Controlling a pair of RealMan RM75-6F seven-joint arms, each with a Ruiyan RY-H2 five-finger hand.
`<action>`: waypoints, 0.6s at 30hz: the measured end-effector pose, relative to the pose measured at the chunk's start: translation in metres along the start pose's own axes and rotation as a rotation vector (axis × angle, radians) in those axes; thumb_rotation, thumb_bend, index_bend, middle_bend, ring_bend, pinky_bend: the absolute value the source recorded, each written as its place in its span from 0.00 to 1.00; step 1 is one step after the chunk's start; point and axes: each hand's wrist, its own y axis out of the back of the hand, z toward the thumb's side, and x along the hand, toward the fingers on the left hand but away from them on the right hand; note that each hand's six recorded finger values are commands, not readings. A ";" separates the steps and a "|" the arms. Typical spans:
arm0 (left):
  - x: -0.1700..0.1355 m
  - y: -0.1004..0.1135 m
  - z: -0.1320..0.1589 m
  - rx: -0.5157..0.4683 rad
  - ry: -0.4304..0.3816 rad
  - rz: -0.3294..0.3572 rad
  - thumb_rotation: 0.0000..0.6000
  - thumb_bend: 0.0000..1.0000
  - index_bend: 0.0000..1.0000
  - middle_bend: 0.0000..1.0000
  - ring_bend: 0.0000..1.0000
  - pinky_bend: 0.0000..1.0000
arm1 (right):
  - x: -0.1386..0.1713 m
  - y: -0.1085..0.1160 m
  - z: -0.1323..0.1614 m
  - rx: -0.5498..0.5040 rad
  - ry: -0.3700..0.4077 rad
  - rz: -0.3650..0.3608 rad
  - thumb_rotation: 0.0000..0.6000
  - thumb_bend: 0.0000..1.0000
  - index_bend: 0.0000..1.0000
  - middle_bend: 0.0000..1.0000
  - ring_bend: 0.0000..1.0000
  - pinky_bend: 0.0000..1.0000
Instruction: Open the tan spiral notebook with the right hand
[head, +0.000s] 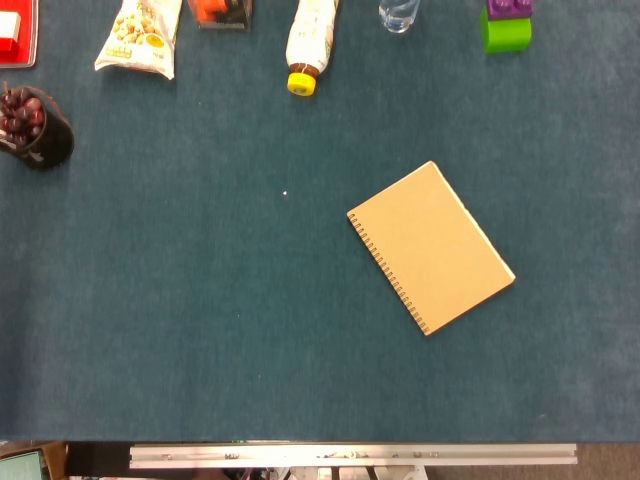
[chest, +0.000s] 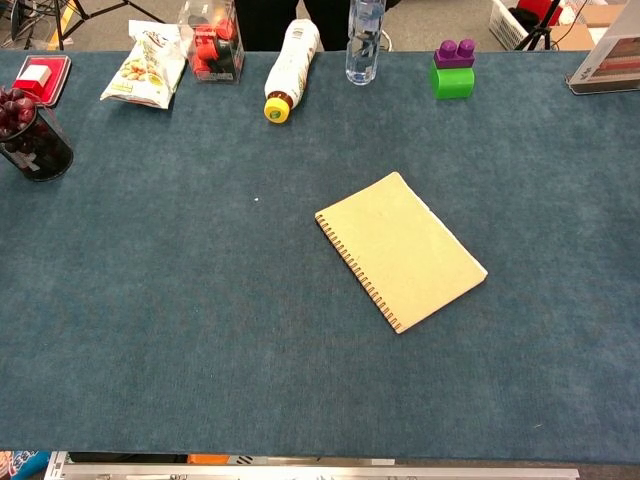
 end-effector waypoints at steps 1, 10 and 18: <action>0.000 0.000 0.000 0.000 0.001 -0.001 1.00 0.07 0.40 0.24 0.12 0.22 | -0.004 -0.003 0.003 0.013 0.022 0.010 1.00 0.00 0.19 0.03 0.05 0.20; -0.002 -0.001 -0.004 -0.010 0.011 0.004 1.00 0.07 0.40 0.24 0.12 0.22 | -0.030 -0.025 0.032 0.101 0.197 0.071 1.00 0.00 0.14 0.03 0.05 0.20; -0.002 -0.001 -0.005 -0.014 0.015 0.008 1.00 0.07 0.40 0.24 0.12 0.22 | -0.045 -0.037 0.051 0.116 0.294 0.062 1.00 0.00 0.11 0.04 0.05 0.20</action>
